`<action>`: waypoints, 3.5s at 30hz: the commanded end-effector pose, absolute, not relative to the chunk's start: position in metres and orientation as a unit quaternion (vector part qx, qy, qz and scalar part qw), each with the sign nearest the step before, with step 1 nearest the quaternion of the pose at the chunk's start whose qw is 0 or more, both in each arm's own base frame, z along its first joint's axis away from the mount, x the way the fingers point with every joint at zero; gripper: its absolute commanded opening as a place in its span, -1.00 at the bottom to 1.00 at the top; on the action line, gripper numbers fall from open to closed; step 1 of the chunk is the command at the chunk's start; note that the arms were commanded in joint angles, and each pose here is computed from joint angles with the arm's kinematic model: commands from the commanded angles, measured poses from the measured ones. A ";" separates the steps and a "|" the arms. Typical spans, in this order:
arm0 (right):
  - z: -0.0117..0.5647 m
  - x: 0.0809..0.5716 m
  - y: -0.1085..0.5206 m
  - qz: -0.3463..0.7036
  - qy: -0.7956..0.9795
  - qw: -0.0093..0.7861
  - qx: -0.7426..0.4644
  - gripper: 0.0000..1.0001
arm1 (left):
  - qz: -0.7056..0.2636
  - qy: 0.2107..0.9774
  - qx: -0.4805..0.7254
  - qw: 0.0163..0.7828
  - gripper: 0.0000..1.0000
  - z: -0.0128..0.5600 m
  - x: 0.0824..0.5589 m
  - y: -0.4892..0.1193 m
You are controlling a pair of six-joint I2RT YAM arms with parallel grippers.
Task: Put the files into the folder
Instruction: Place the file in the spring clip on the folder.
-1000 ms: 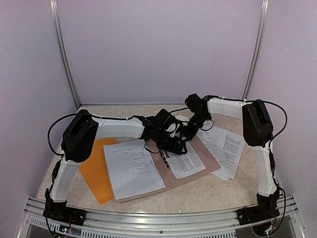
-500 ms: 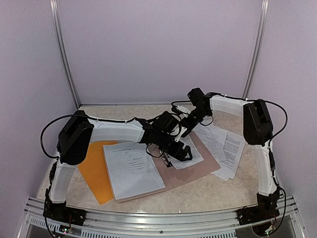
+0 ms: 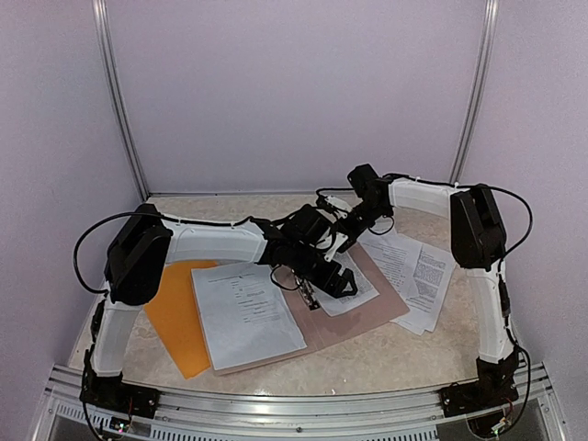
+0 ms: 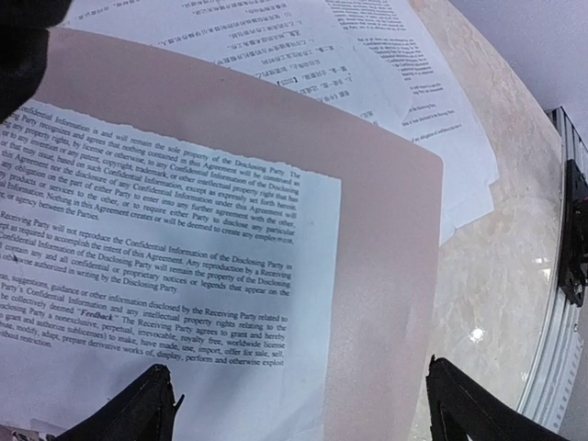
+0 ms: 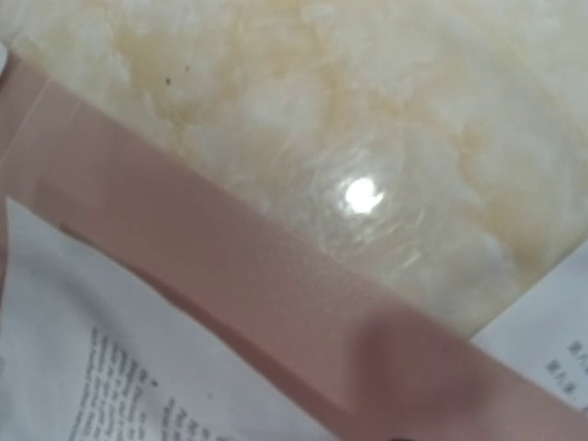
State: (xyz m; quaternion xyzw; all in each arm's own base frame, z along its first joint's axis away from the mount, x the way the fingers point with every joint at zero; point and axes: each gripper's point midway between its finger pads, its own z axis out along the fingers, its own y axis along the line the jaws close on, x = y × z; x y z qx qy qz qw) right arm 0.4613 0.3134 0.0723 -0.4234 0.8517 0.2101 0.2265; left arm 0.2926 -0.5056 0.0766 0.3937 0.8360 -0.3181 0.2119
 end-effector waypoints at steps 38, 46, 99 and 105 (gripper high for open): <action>0.092 0.435 0.323 0.320 0.889 0.222 -0.240 -0.28 | -0.238 0.849 0.410 0.234 0.82 0.063 0.297 -0.490; 0.087 0.431 0.321 0.337 0.891 0.227 -0.204 -0.28 | -0.242 0.845 0.420 0.228 0.82 0.060 0.290 -0.489; 0.078 0.431 0.302 0.366 0.885 0.267 -0.107 -0.27 | -0.230 0.848 0.451 0.159 0.80 0.007 0.276 -0.487; 0.083 0.435 0.300 0.349 0.889 0.270 -0.120 -0.12 | -0.214 0.854 0.448 0.152 0.80 0.000 0.275 -0.477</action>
